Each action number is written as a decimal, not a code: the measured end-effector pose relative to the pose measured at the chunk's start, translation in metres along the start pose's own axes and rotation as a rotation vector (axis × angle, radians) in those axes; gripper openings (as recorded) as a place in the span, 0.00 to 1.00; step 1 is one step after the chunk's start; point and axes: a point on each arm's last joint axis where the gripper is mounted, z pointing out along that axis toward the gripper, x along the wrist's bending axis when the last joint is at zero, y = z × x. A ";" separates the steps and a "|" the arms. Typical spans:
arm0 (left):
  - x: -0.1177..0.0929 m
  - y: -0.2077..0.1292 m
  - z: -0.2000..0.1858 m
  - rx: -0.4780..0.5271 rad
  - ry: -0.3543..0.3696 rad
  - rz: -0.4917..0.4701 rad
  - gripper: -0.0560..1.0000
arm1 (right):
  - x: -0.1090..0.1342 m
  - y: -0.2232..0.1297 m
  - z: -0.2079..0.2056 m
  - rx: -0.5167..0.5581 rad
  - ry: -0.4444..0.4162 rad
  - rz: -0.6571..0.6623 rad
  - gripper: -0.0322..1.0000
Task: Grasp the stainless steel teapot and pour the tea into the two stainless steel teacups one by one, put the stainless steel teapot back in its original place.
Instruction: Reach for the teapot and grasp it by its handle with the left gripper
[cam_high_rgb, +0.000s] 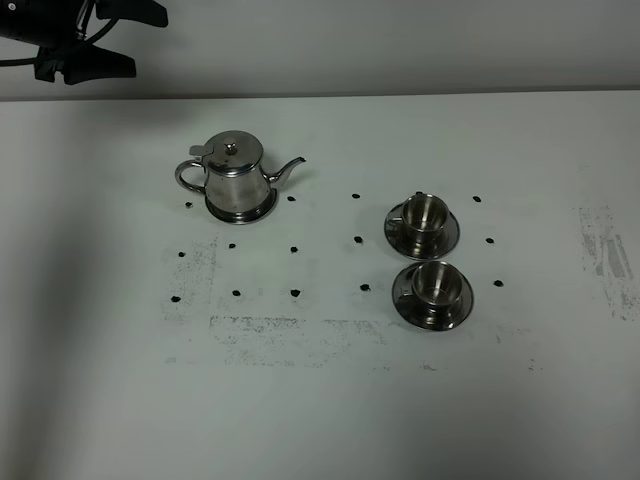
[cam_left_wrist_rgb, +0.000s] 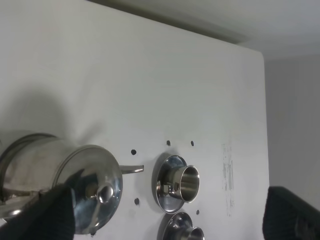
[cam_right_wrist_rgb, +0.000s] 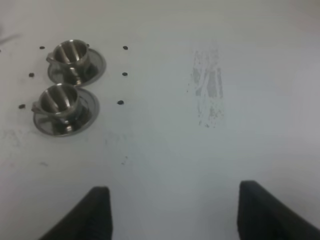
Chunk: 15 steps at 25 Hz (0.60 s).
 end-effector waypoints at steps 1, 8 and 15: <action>0.000 0.000 0.000 0.000 0.000 0.004 0.76 | 0.000 0.000 0.000 0.000 0.001 0.001 0.54; 0.000 0.000 0.000 0.000 0.000 0.019 0.76 | 0.001 0.000 0.000 0.001 0.009 -0.007 0.54; 0.000 0.000 0.000 0.000 0.000 0.021 0.76 | 0.001 0.000 0.000 0.001 0.015 -0.005 0.54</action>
